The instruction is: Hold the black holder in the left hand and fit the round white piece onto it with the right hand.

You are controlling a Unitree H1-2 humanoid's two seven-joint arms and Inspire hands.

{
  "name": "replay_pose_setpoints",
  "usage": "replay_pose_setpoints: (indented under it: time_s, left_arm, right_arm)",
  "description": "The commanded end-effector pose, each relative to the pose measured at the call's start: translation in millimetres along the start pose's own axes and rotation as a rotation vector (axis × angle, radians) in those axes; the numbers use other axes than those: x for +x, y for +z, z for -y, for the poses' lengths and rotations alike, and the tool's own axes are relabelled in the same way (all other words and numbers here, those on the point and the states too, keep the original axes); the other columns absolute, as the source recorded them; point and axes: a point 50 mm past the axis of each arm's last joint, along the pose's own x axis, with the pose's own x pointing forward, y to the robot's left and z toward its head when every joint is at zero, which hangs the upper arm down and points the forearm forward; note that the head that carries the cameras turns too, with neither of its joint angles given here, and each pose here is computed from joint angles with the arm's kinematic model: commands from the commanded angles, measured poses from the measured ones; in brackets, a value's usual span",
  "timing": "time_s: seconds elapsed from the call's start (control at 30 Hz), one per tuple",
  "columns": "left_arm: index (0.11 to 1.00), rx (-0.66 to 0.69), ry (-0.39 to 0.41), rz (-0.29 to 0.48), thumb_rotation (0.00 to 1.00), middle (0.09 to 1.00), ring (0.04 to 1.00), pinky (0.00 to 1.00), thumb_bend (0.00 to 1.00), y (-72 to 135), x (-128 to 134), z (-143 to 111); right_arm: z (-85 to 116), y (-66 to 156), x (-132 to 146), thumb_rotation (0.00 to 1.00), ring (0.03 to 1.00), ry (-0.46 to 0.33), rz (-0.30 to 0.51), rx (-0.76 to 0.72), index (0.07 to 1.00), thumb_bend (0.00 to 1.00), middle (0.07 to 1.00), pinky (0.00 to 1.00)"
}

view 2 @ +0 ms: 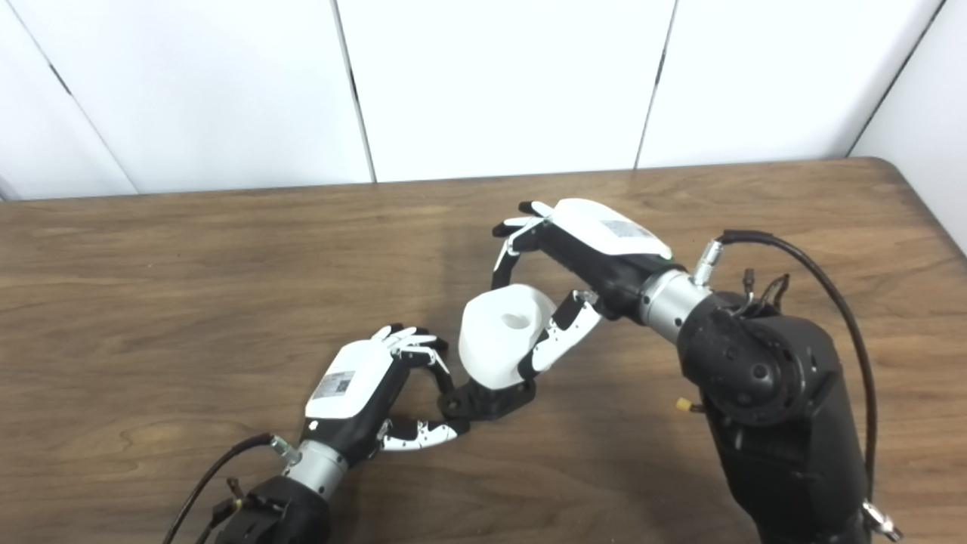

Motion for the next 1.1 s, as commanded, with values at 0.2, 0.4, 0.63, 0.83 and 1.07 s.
replay_pose_setpoints:
  time_s: [0.2, 0.4, 0.63, 0.83, 1.07]
  left_arm:
    - [0.484, 0.024, -0.021, 0.004, 0.06, 0.804, 0.881, 0.95, 0.52, 5.1, 2.8, 0.4]
    - [0.483, 0.023, -0.02, 0.004, 0.06, 0.805, 0.881, 0.95, 0.52, 5.0, 2.8, -0.5]
    - [0.484, 0.029, -0.024, 0.005, 0.06, 0.807, 0.883, 0.96, 0.52, 4.6, 2.4, -1.2]
    - [0.483, 0.035, -0.024, 0.007, 0.06, 0.805, 0.881, 0.95, 0.52, 5.5, 2.1, -1.7]
    - [0.483, 0.038, -0.022, 0.008, 0.06, 0.805, 0.881, 0.95, 0.52, 6.5, 2.4, -2.5]
  right_arm:
    - [0.1, 4.0, 3.5, 0.14, 1.0, -0.026, 0.002, -0.034, 0.484, 0.52, 0.891, 1.0]
    - [-6.8, 2.5, 7.1, 0.14, 1.0, -0.025, 0.001, -0.029, 0.484, 0.52, 0.894, 1.0]
    - [-13.6, -0.8, 8.8, 0.15, 1.0, -0.028, 0.01, -0.017, 0.484, 0.52, 0.892, 1.0]
    - [-19.0, -2.2, 10.6, 0.14, 1.0, -0.031, 0.017, -0.034, 0.484, 0.52, 0.892, 1.0]
    - [-22.8, 0.0, 13.1, 0.14, 0.999, -0.025, 0.024, -0.046, 0.484, 0.52, 0.89, 1.0]
